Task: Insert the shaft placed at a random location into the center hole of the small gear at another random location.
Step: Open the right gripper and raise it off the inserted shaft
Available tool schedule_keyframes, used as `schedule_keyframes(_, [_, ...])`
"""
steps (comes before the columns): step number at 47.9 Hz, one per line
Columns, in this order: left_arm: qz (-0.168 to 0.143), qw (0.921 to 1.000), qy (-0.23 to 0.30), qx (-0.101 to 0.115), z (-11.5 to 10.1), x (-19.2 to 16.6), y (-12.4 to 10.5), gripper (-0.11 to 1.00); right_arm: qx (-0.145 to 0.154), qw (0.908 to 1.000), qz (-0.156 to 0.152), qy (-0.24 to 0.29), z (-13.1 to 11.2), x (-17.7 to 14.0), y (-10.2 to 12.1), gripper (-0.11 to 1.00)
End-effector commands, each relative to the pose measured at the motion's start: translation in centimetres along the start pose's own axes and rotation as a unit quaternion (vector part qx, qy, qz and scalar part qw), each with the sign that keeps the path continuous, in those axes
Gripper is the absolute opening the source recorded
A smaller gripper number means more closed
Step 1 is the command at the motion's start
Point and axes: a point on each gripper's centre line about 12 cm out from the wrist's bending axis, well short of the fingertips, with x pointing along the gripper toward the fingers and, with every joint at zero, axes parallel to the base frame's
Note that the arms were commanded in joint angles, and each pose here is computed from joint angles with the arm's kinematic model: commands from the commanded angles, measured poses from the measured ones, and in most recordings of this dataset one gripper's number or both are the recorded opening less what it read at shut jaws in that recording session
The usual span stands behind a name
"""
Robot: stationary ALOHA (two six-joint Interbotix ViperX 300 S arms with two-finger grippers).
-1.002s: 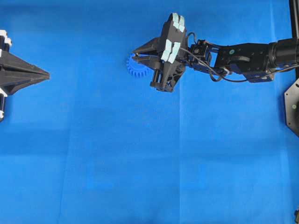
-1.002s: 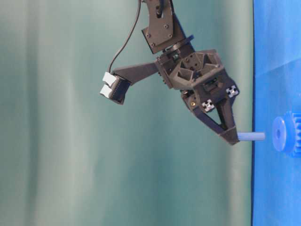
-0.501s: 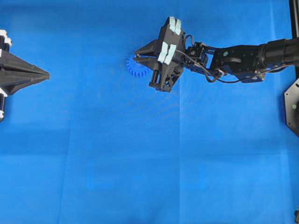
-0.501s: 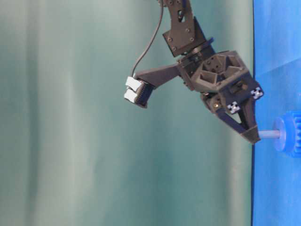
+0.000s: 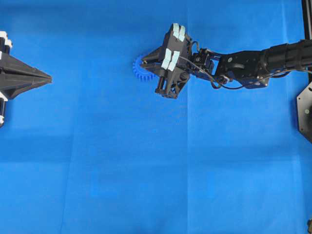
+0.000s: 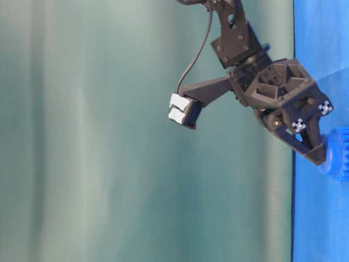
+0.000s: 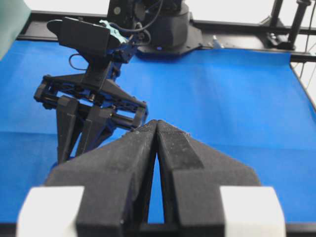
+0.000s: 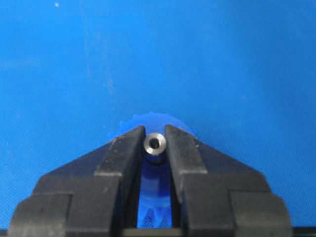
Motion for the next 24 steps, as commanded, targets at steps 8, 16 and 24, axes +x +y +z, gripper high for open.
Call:
schedule_keyframes(8, [0.0, 1.0, -0.008, 0.0, 0.48, 0.1, 0.01, 0.0, 0.001, 0.9999, 0.003, -0.012, 0.84, 0.06, 0.31, 0.03])
schedule_keyframes(16, [0.0, 1.0, -0.007, 0.0, 0.46, 0.1, 0.01, 0.0, 0.002, 0.9999, 0.003, -0.015, 0.97, 0.08, 0.25, 0.03])
schedule_keyframes(24, [0.0, 1.0, -0.005, 0.0, 0.37, 0.12, 0.01, 0.0, 0.002, 0.9999, 0.003, -0.012, 0.93, 0.09, 0.33, 0.03])
